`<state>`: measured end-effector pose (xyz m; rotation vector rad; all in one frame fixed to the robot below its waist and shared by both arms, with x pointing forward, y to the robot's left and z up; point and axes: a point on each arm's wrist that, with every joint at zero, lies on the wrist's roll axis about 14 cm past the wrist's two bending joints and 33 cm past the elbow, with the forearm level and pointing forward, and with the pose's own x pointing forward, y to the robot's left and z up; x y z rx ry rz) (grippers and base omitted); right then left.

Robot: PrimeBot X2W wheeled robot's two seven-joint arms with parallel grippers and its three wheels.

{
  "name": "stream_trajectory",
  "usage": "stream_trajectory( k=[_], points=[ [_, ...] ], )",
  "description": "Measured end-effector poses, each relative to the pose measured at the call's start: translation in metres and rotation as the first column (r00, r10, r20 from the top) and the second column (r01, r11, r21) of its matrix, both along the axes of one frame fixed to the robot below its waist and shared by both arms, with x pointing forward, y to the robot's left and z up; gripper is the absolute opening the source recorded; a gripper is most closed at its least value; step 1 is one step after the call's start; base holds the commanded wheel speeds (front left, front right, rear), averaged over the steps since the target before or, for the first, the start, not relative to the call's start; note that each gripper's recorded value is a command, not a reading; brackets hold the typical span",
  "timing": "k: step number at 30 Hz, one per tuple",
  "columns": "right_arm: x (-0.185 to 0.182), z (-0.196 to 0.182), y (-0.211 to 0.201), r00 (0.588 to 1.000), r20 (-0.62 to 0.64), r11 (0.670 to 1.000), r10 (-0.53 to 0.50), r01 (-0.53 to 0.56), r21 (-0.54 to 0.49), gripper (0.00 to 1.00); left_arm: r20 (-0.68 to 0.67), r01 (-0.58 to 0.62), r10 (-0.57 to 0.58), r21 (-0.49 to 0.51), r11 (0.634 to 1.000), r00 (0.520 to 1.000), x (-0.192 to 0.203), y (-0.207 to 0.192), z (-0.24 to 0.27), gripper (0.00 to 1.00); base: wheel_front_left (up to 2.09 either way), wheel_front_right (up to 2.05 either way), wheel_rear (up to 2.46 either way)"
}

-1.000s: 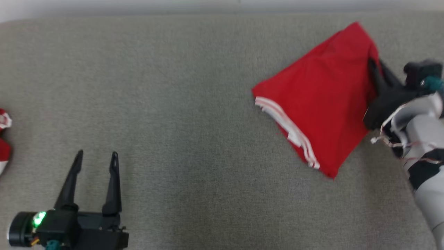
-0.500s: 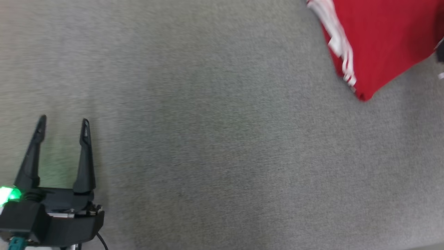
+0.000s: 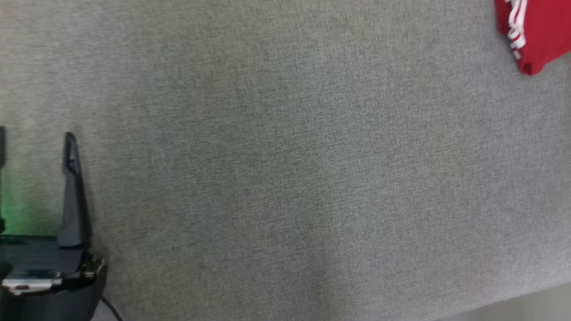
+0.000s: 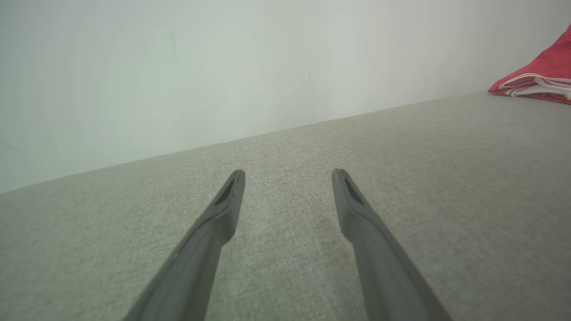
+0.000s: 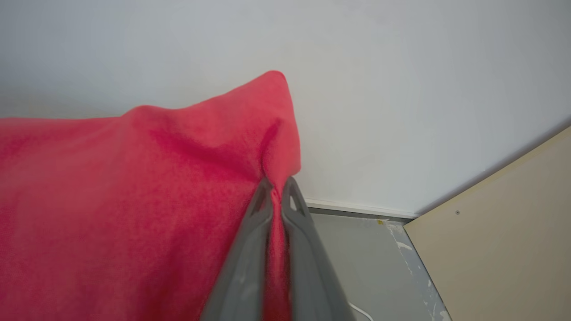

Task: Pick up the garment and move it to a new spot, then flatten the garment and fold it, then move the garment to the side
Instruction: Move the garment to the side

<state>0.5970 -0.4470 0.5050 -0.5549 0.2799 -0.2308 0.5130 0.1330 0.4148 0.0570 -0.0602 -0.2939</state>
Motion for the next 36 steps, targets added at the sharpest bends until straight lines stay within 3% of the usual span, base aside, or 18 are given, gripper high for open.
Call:
stream_trajectory(
  k=[9,10,11,18,26,36],
  points=[
    [-0.004,-0.003,-0.019,0.997,-0.038,0.998,-0.062,0.061,-0.029,0.0,-0.015,0.0,0.0,-0.005,1.0,1.0,0.005,-0.002,-0.017,1.0,0.0,0.0,0.0],
    [-0.005,-0.003,-0.02,0.997,-0.04,0.997,-0.068,0.067,-0.028,0.24,-0.016,0.002,-0.002,-0.006,1.0,1.0,0.005,-0.002,-0.018,1.0,0.0,0.0,0.0],
    [-0.005,-0.002,-0.02,0.997,-0.031,0.997,-0.066,0.064,-0.038,1.0,-0.018,0.003,-0.003,-0.005,1.0,1.0,0.006,-0.003,-0.019,1.0,0.0,0.0,0.0],
    [-0.003,0.017,-0.004,0.999,0.035,0.998,-0.016,0.018,-0.058,1.0,-0.019,-0.018,0.018,-0.012,1.0,1.0,0.004,0.0,-0.011,1.0,0.0,0.0,0.0],
    [-0.008,0.056,0.046,0.978,0.181,0.994,0.104,-0.106,0.003,1.0,-0.041,-0.082,0.081,-0.018,0.996,0.996,-0.018,0.012,0.009,1.0,0.0,0.0,0.0],
    [-0.056,0.075,0.124,0.923,0.3,0.95,0.242,-0.288,0.122,1.0,-0.042,-0.192,0.191,-0.008,0.981,0.981,-0.077,0.044,0.049,1.0,0.0,0.0,0.0]
  ],
)
